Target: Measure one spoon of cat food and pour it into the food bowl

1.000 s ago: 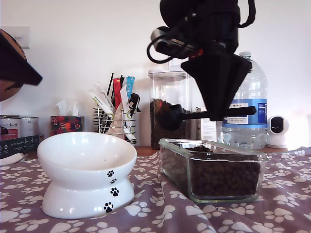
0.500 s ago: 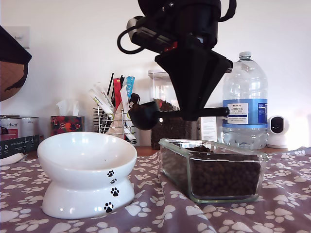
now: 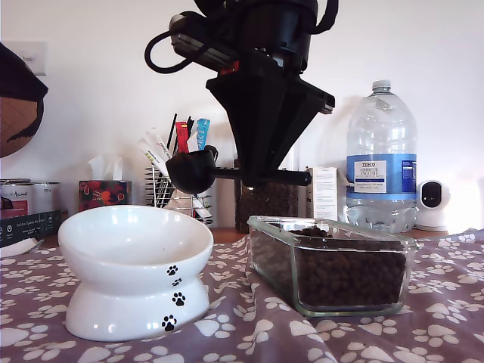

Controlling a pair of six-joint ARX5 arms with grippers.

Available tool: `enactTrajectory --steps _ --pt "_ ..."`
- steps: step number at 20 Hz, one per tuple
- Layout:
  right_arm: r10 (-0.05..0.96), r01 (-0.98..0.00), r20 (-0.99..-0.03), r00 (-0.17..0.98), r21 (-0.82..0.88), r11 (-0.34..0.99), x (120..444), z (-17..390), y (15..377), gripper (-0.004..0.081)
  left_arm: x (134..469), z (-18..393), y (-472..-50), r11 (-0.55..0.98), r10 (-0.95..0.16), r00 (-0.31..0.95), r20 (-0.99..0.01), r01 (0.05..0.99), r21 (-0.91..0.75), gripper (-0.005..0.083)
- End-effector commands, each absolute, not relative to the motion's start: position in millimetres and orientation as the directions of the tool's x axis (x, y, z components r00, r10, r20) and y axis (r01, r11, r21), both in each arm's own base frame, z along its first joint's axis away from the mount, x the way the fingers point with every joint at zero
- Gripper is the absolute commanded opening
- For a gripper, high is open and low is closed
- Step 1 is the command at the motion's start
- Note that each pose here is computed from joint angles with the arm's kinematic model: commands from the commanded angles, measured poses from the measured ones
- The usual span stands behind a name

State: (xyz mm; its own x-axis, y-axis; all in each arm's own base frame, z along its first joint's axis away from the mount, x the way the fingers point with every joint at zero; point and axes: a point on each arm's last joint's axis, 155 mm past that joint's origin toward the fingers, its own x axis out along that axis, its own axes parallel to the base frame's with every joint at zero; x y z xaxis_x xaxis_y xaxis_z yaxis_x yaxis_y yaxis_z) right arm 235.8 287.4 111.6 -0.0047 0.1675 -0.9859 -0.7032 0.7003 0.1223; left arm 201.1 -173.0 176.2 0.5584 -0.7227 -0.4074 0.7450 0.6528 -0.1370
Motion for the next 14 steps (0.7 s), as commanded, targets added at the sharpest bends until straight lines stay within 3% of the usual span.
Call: enactTrajectory --steps 1,6,14 --pt "0.179 -0.708 -0.984 0.014 0.116 0.696 238 116 293 -0.0013 198 188 -174 0.642 -0.738 0.565 -0.37 0.757 -0.124 -0.0019" --pt "0.184 -0.715 -0.981 0.067 0.082 0.695 251 129 299 -0.0013 189 196 -171 0.639 -0.744 0.575 -0.341 0.762 -0.108 -0.0019" --pt "0.044 -0.755 -0.992 0.118 -0.061 0.653 262 118 290 -0.0013 185 203 -169 0.638 -0.747 0.585 -0.315 0.764 -0.094 -0.0019"
